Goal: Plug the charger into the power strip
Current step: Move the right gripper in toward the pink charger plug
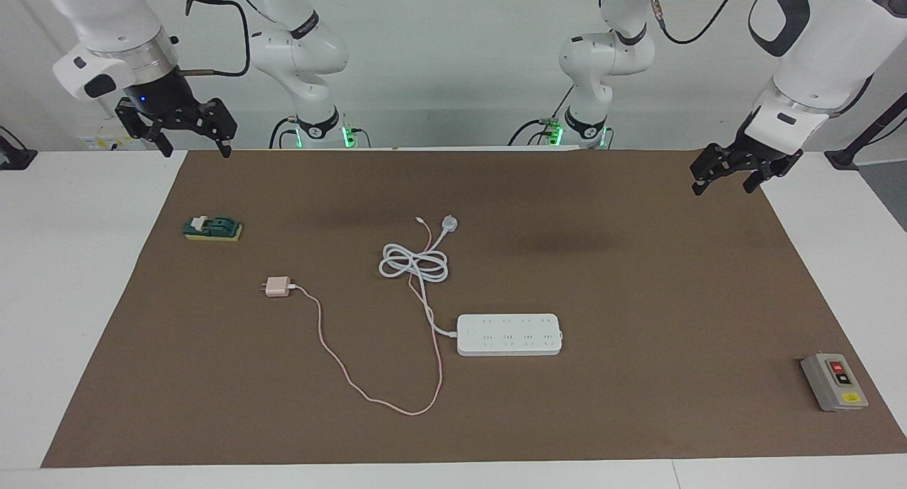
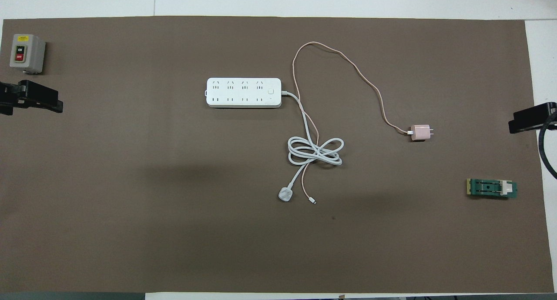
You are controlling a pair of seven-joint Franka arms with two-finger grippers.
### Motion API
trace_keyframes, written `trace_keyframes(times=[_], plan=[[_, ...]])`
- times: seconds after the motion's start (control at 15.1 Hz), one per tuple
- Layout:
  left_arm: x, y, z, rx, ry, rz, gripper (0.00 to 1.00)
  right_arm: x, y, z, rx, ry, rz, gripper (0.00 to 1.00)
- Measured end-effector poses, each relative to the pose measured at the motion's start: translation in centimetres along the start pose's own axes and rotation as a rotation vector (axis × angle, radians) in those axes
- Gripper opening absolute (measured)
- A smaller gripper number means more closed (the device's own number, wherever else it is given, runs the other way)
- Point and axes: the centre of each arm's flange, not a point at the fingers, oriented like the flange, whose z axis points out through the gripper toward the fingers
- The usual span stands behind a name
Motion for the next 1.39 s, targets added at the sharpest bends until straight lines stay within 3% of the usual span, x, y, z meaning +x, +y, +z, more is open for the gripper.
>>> trace_keyframes(times=[0.93,1.06,1.39], plan=[[0.0,0.0,0.0,0.000,0.000,0.000,1.00,-0.3,1.9,0.2,0.002,-0.017,0.015,1.00],[0.0,0.0,0.0,0.000,0.000,0.000,1.00,-0.5,3.8,0.9,0.012,-0.031,0.084,1.00],[0.0,0.0,0.0,0.000,0.000,0.000,1.00,-0.9,6.5,4.9,0.115,-0.127,0.461,1.00]])
